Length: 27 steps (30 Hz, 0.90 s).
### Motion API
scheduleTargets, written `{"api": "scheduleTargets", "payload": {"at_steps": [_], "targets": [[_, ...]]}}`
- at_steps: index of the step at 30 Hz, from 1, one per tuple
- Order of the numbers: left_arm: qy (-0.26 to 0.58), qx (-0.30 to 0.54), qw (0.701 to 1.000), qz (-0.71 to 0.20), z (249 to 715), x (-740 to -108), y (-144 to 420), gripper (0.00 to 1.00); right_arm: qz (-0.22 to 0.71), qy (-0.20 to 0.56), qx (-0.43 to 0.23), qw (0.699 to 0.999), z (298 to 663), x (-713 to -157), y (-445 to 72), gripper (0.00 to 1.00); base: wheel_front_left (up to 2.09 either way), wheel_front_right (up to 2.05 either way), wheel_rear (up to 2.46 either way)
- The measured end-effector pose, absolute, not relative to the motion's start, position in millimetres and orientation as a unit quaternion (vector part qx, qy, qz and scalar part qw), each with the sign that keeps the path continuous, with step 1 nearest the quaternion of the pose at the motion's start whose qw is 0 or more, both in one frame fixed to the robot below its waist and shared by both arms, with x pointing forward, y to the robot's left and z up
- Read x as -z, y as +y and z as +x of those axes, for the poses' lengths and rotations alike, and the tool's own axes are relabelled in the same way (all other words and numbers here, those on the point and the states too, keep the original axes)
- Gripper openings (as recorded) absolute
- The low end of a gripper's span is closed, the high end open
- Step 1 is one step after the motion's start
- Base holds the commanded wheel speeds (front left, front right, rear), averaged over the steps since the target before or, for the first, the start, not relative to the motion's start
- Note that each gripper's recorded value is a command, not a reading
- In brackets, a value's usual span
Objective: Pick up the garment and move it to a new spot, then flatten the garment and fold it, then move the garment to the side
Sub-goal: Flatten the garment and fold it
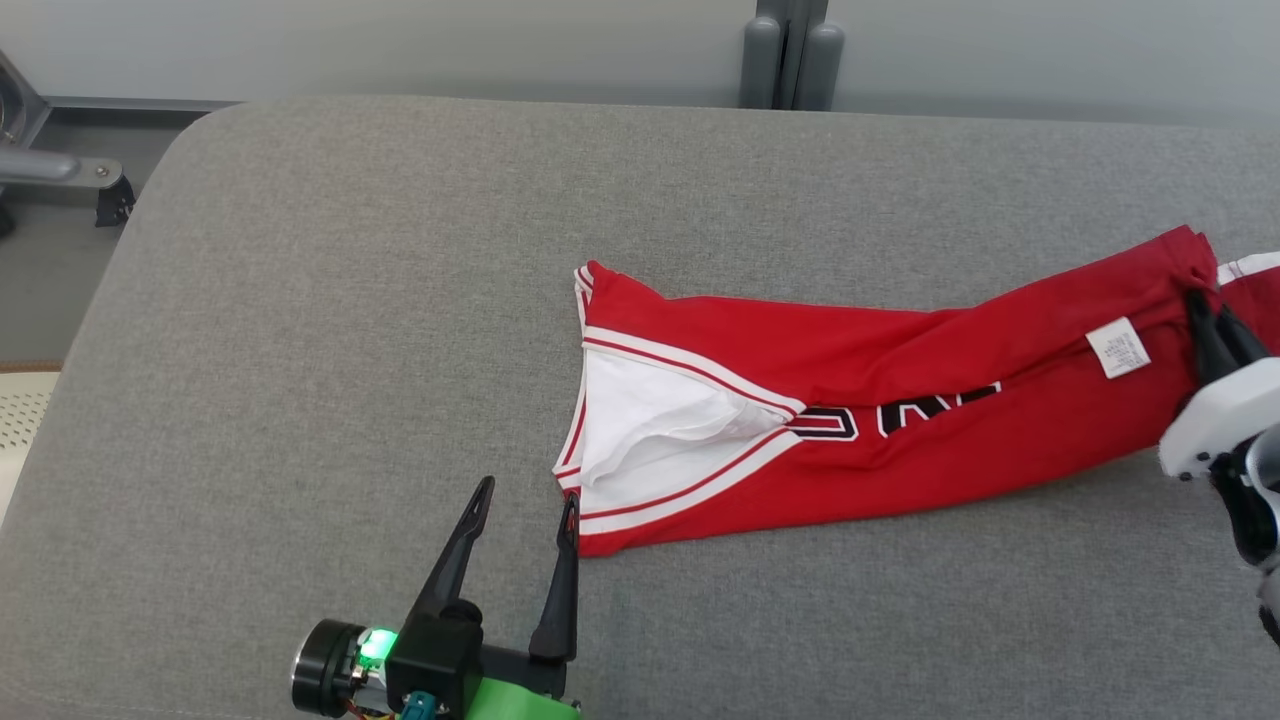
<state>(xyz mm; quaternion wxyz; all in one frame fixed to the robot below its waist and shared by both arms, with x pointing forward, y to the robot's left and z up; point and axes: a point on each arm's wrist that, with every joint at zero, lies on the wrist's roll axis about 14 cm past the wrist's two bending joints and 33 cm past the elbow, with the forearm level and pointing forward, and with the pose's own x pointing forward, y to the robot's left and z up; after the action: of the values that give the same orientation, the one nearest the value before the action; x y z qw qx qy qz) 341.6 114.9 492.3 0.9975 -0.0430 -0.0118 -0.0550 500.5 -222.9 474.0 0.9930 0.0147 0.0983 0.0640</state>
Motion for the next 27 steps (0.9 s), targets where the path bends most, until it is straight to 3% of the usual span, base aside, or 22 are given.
{"api": "scheduleTargets", "payload": {"at_steps": [13, 27], "targets": [[-0.016, 0.036, 0.998, -0.045, 328.3, -495.7, 124.8, 1.0, 0.044, 0.071, -0.239, 0.967, 485.8, -528.1, -55.9, 0.0, 0.0, 0.0, 0.0], [-0.012, -0.018, 0.999, -0.047, 310.7, -495.0, 151.1, 1.0, 0.045, 0.138, -0.384, 0.912, 445.0, -496.0, 81.9, 0.0, 0.0, 0.0, 0.0]]}}
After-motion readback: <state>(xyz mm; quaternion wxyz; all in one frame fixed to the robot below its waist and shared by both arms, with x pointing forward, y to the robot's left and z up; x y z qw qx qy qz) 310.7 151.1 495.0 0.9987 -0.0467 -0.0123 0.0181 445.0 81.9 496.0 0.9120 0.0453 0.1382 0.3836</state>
